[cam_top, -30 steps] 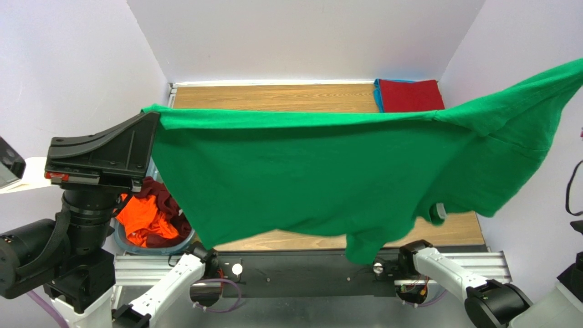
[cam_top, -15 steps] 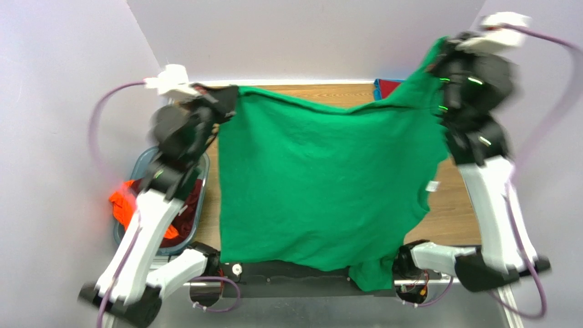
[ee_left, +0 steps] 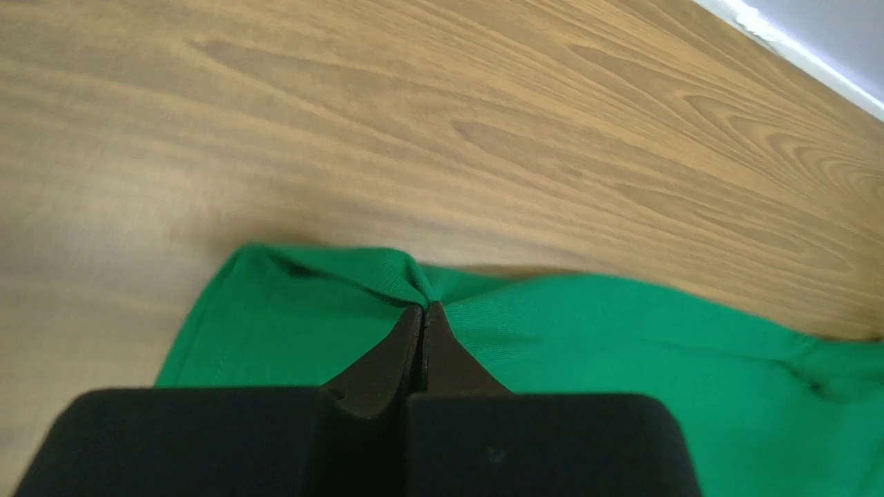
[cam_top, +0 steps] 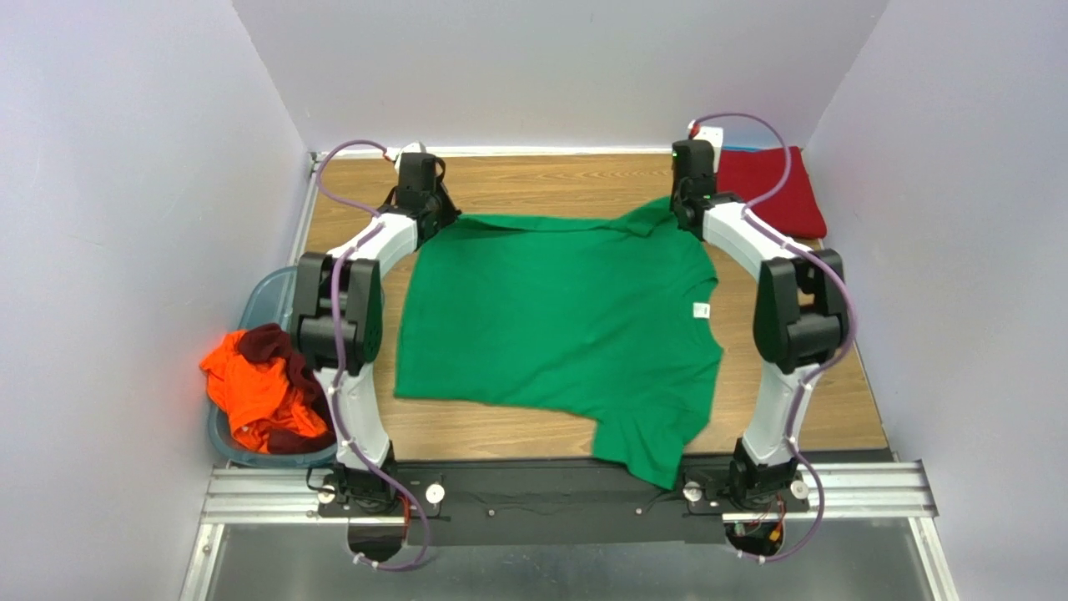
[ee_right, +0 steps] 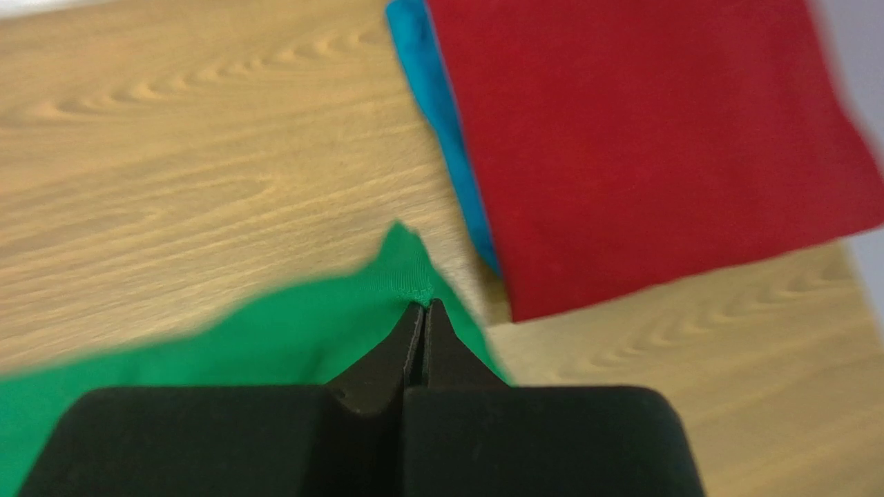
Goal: Fold and stack the t-shirts
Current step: Flatten the tshirt out
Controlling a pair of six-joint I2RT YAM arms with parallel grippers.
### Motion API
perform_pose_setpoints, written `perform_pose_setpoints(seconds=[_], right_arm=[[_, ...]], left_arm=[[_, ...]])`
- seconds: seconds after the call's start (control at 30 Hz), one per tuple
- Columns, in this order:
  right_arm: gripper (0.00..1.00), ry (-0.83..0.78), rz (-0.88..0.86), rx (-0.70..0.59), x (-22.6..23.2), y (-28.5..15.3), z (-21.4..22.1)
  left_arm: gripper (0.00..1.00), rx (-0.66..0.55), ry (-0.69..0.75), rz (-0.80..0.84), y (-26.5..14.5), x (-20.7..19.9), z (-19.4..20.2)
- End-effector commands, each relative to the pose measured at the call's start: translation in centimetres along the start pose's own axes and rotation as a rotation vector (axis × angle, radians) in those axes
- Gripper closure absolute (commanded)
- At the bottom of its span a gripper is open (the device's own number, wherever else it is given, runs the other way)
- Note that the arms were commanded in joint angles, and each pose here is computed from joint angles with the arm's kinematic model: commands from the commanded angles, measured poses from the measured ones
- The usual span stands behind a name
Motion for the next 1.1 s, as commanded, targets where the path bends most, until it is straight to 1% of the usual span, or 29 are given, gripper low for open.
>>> perform_pose_setpoints(seconds=[0.0, 0.03, 0.13, 0.37, 0.43, 0.53, 0.6, 0.67, 0.7, 0.8, 0.97, 1.07], right_arm=[[0.99, 0.068, -0.045, -0.064, 2.0, 2.5, -2.0], [0.99, 0.056, -0.047, -0.046, 2.4, 3.4, -1.2], [0.99, 0.043, -0.050, -0.024, 2.7, 4.3, -0.2], [0.99, 0.036, -0.075, -0.008, 2.6, 3.6, 0.3], [0.99, 0.050, -0.104, -0.013, 2.6, 2.4, -0.2], [0.99, 0.057, -0.106, 0.018, 1.9, 0.8, -0.1], [0.99, 0.056, -0.079, 0.065, 1.2, 0.1, 0.6], [0.99, 0.064, -0.066, 0.080, 0.6, -1.0, 0.7], [0.99, 0.049, -0.060, 0.118, 0.3, -1.4, 1.7], [0.99, 0.055, -0.071, 0.173, -0.3, -3.1, 2.7], [0.99, 0.086, -0.063, 0.200, -1.6, -5.8, 3.0], [0.99, 0.101, -0.069, 0.202, -2.6, -8.1, 2.3]], left_arm=[[1.00, -0.024, 0.044, 0.097, 2.6, -1.2, -2.6], [1.00, -0.011, 0.048, 0.081, 3.7, -1.0, -2.6], [1.00, 0.007, 0.054, 0.071, 5.3, -0.4, -2.9], [1.00, 0.012, 0.054, 0.056, 6.0, 0.5, -3.4], [1.00, 0.018, 0.053, 0.057, 5.8, 0.7, -3.4], [1.00, 0.009, 0.054, 0.050, 5.0, 0.8, -3.7], [1.00, -0.002, 0.058, 0.024, 4.5, 1.2, -4.0], [1.00, -0.005, 0.072, 0.015, 4.1, 1.4, -4.1], [1.00, 0.003, 0.076, 0.011, 4.0, 1.6, -4.0], [1.00, 0.007, 0.087, 0.009, 3.6, 1.8, -3.8], [1.00, -0.009, 0.101, -0.002, 2.5, 2.1, -4.3], [1.00, -0.005, 0.116, -0.009, 1.9, 2.4, -4.3]])
Point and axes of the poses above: each gripper's point midway between its finger pads, its own y axis out along the fingers, its own x axis along the line the jaws close on, z = x × y, the point moved 5 cm from there along -y, back along the fingers, and after that the axes turned 1 degree about y, right-handed, at the moved point
